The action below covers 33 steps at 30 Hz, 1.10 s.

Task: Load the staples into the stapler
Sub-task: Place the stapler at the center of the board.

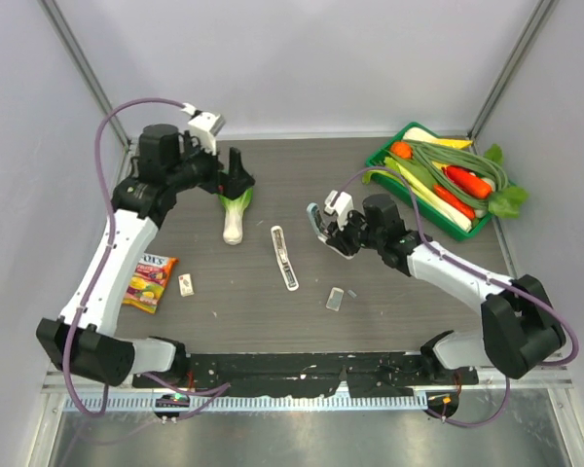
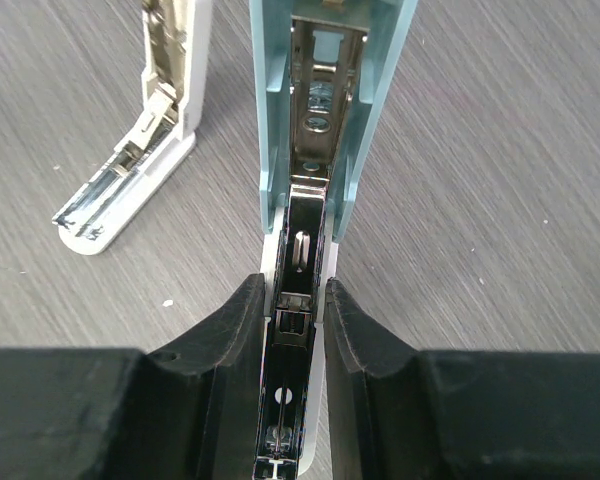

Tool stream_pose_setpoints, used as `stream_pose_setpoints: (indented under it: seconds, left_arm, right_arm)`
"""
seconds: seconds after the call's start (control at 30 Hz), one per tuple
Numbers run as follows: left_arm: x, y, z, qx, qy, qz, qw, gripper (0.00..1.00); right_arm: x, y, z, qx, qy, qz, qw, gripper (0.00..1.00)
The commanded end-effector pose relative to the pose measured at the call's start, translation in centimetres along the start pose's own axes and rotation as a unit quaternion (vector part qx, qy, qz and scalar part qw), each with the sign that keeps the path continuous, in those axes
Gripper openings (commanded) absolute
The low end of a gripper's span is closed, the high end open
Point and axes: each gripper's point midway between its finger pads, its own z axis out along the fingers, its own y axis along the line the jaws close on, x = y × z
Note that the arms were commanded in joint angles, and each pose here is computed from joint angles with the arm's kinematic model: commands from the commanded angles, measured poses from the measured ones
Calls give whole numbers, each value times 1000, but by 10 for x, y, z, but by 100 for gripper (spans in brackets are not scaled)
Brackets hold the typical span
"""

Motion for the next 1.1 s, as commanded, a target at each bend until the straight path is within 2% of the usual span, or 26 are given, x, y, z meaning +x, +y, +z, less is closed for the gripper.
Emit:
stream_pose_setpoints:
  seconds: [0.0,0.1,0.37,0.63,1.07]
  left_arm:
    - [7,23,-39,-29,-25,-19,999,100]
    - [17,39,-61,-60,-37,-32,997,100]
    - [47,67,-91,-114,-34,-62,991,100]
    - [67,70,-98,-131,-22,-73,988,100]
    - [68,73,-100,-133,-26,-79,988,100]
  right_arm:
    - [-21,-29,8,57,-71,-3,996,1]
    - [-20,-40,12,73,-88,12,993,1]
    - [3,-43,32,68,-62,41,995,1]
    - [15,-53,44,80,-44,54,994,1]
    - [25,-60,53,87,-12,59,994,1]
